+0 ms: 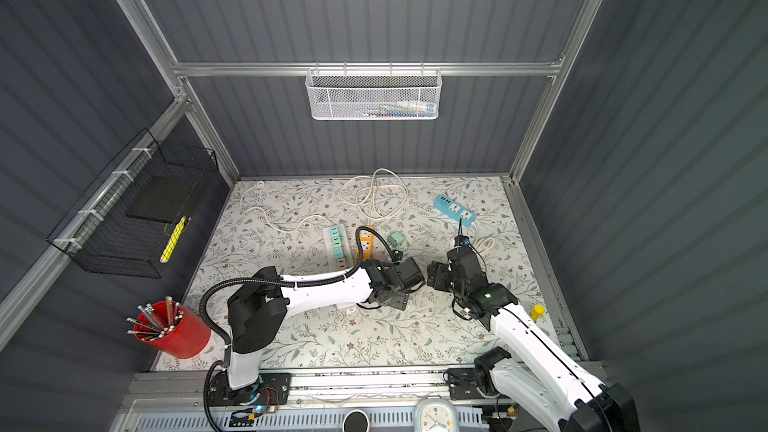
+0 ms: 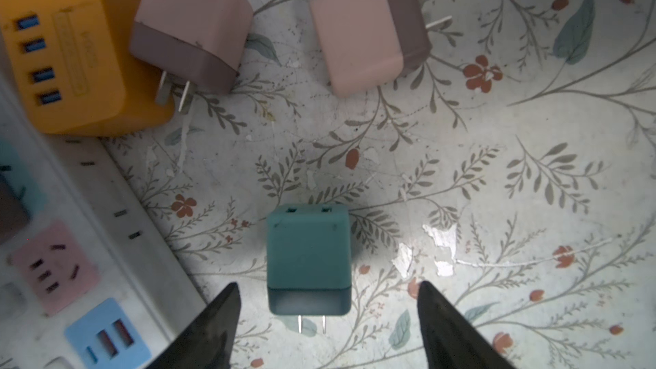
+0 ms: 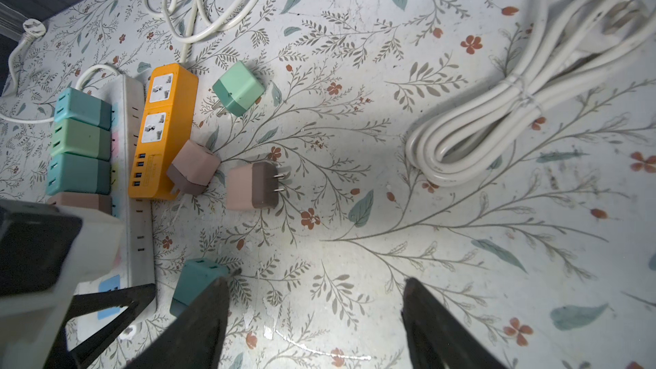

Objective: Insert plugs into power strip
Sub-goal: Pick up the plug from the center of the table.

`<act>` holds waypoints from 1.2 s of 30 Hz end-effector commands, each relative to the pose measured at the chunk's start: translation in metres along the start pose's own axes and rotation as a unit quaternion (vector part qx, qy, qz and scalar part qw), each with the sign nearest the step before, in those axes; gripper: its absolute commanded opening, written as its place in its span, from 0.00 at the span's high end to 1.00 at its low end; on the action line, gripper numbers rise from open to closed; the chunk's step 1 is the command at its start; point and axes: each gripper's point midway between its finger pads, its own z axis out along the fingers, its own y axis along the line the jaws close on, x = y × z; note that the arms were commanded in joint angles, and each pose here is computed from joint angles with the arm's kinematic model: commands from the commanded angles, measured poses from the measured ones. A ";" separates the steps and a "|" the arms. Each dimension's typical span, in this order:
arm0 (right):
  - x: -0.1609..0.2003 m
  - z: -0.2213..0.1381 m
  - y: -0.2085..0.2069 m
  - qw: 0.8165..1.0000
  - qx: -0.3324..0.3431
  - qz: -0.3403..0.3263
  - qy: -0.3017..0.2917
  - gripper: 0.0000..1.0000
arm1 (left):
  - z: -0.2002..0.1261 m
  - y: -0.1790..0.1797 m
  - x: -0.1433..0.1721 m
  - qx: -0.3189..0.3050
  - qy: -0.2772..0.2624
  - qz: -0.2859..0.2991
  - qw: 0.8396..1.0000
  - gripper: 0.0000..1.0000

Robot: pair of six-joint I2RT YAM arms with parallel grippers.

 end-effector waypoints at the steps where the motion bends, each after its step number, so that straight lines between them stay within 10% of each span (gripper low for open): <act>1: 0.005 0.002 -0.002 1.000 0.002 0.001 0.009 0.24 | 0.024 0.003 0.011 -0.003 0.026 -0.008 1.000 0.27; 23: 0.007 0.004 0.001 1.000 -0.005 0.004 0.018 0.26 | 0.030 0.024 0.021 -0.005 0.039 0.012 0.999 0.59; 29: 0.000 -0.002 0.010 1.000 -0.019 -0.005 0.021 0.26 | -0.004 0.000 -0.010 0.098 -0.069 0.070 0.990 0.71; 36: 0.002 -0.012 0.029 0.996 -0.057 -0.029 0.064 0.28 | -0.061 -0.013 -0.048 0.179 -0.256 0.143 0.939 0.73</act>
